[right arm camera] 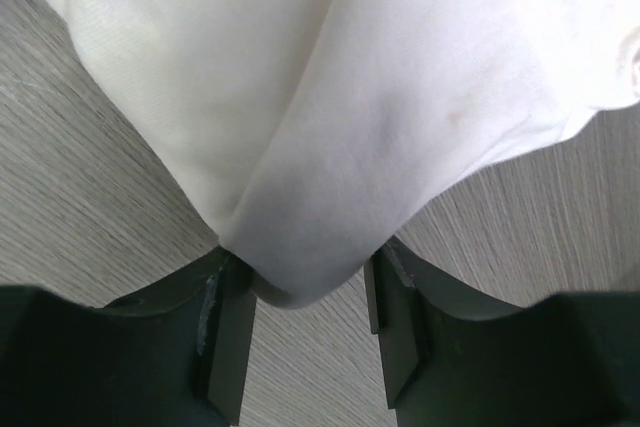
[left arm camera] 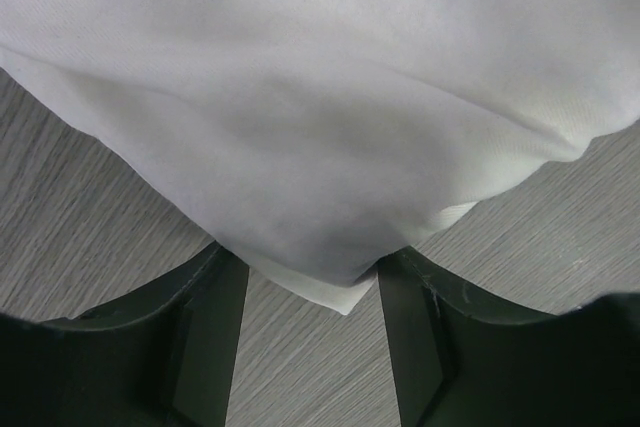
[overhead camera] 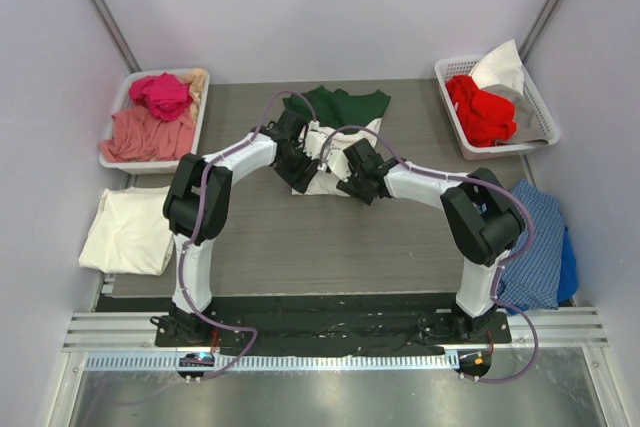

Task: Fold and stack the t-shirts
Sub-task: Grab one side of the 2/3 rectangular tshirt with both arms

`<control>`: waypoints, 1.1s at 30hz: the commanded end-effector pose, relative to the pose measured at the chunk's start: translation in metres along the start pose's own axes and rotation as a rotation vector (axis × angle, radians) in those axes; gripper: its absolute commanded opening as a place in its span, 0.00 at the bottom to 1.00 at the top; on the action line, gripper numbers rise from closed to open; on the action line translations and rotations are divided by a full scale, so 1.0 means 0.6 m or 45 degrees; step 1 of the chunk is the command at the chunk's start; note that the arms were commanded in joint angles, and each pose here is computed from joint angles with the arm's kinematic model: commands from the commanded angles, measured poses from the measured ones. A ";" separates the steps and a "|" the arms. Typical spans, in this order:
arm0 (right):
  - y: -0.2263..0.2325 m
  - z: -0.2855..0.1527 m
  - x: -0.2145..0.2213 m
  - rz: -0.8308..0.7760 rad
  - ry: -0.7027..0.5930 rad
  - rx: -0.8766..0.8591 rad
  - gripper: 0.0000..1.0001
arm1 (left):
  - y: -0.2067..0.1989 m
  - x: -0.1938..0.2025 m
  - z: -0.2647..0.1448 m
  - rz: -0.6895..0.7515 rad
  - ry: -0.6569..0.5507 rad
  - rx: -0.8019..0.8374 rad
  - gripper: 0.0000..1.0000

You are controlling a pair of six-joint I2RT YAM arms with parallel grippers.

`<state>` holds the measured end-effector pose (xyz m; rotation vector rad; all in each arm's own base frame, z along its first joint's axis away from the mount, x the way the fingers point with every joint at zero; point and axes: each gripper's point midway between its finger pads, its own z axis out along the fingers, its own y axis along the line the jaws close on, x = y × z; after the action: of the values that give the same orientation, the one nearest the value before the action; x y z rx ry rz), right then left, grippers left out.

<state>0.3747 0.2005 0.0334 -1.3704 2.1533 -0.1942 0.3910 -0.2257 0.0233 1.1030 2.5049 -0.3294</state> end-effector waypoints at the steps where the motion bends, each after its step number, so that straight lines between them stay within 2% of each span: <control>1: -0.010 0.005 -0.036 0.038 -0.076 0.000 0.48 | -0.010 0.026 0.017 -0.003 0.050 0.027 0.56; 6: -0.003 0.016 -0.031 0.041 -0.063 -0.015 0.41 | -0.016 0.028 0.016 0.017 0.061 0.026 0.52; 9: 0.004 0.020 -0.027 0.041 -0.054 -0.031 0.29 | -0.019 0.027 0.014 0.027 0.069 0.025 0.43; 10: 0.003 0.019 -0.026 0.041 -0.051 -0.028 0.18 | -0.021 0.024 0.011 0.030 0.067 0.025 0.36; 12: 0.005 0.015 -0.021 0.043 -0.044 -0.033 0.06 | -0.024 0.027 0.005 0.031 0.080 0.030 0.28; 13: 0.006 0.007 -0.020 0.042 -0.043 -0.041 0.01 | -0.026 0.030 0.002 0.033 0.086 0.036 0.19; 15: 0.013 -0.001 -0.015 0.040 -0.034 -0.060 0.01 | -0.032 0.032 -0.008 0.042 0.094 0.041 0.09; 16: 0.014 -0.013 -0.013 0.039 -0.032 -0.071 0.01 | -0.036 0.039 -0.009 0.045 0.108 0.049 0.00; 24: 0.070 -0.103 0.016 -0.044 -0.013 -0.175 0.01 | -0.080 0.089 -0.064 0.119 0.205 0.071 0.00; 33: 0.178 -0.233 0.035 -0.204 0.045 -0.505 0.01 | -0.152 0.177 -0.143 0.243 0.427 0.171 0.00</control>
<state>0.2570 0.2158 0.0812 -1.6371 2.1252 0.0623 0.2722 -0.2073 0.0346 1.4279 2.6339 -0.3216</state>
